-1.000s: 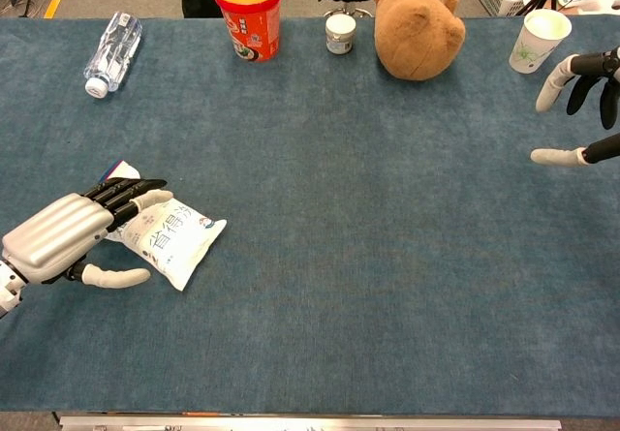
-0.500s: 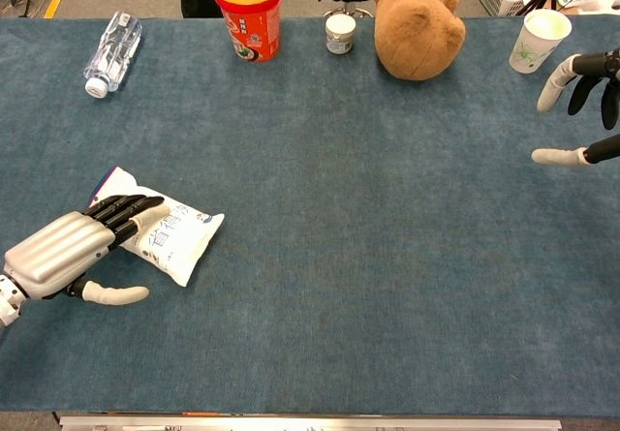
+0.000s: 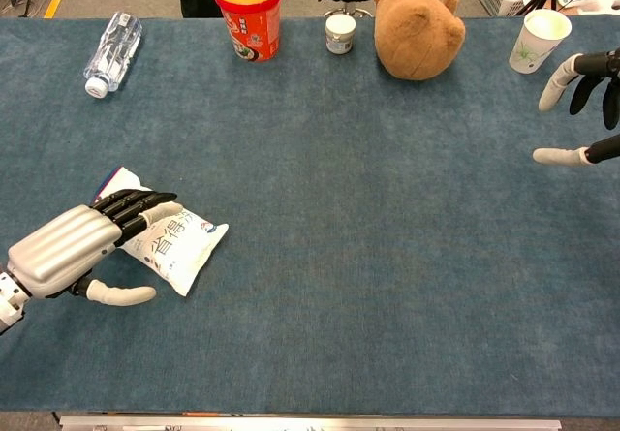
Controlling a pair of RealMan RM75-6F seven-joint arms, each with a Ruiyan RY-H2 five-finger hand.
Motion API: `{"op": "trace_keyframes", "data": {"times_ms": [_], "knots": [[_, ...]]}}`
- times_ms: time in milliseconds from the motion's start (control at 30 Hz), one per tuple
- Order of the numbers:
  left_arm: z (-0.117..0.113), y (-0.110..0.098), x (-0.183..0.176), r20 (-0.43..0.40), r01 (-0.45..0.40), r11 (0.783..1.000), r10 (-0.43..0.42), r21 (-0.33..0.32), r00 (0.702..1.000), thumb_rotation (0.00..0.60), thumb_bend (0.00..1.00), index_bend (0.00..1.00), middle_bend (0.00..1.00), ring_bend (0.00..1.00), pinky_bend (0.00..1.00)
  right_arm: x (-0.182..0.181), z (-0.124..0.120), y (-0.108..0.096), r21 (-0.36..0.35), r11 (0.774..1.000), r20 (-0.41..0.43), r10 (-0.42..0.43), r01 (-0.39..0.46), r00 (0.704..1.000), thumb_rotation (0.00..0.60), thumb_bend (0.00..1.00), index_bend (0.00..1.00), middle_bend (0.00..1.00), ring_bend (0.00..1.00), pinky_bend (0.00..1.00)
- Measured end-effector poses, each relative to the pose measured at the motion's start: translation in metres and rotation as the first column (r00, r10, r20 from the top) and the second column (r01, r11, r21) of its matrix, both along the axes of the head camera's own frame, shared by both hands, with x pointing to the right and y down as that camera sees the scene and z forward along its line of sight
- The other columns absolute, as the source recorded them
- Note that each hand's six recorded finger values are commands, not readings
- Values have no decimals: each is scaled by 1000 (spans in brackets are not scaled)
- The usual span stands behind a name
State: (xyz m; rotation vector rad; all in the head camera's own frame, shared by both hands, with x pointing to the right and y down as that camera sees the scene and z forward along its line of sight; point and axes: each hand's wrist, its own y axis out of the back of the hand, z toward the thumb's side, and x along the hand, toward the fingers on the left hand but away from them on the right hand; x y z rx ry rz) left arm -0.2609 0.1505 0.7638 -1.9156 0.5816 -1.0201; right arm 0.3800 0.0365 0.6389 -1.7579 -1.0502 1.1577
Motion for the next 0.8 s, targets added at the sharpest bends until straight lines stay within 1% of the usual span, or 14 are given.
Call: {"op": "trace_keyframes", "data": {"times_ms": [233,400,567,800], "knots": [[5,9,-5,21,4,1000,-4,-28,1000,0,0,0,0,0,67,1,1,1,-4,1000,-2,2,-2,1000,600,0,526,501,501,652],[5,12,-6,24,6,999,-5,-33,1000,0,0,0,0,0,68,1,2,1,-7,1000,-2,2,-2,1000,600,0,525,501,501,652],[0,9,-2,4,3,1000,-3,-15,1000,0,0,0,0,0,68,1,1,1,-3,1000,-1,4,-4,1000,600,0,526,501,501,652],[-10,-4,7,-36,6,1000,-5,29,999,0,0,0,0,0,68,2,-1,1,2,1000,1,6,-6,1000,600,0,525,501,501,652]]}}
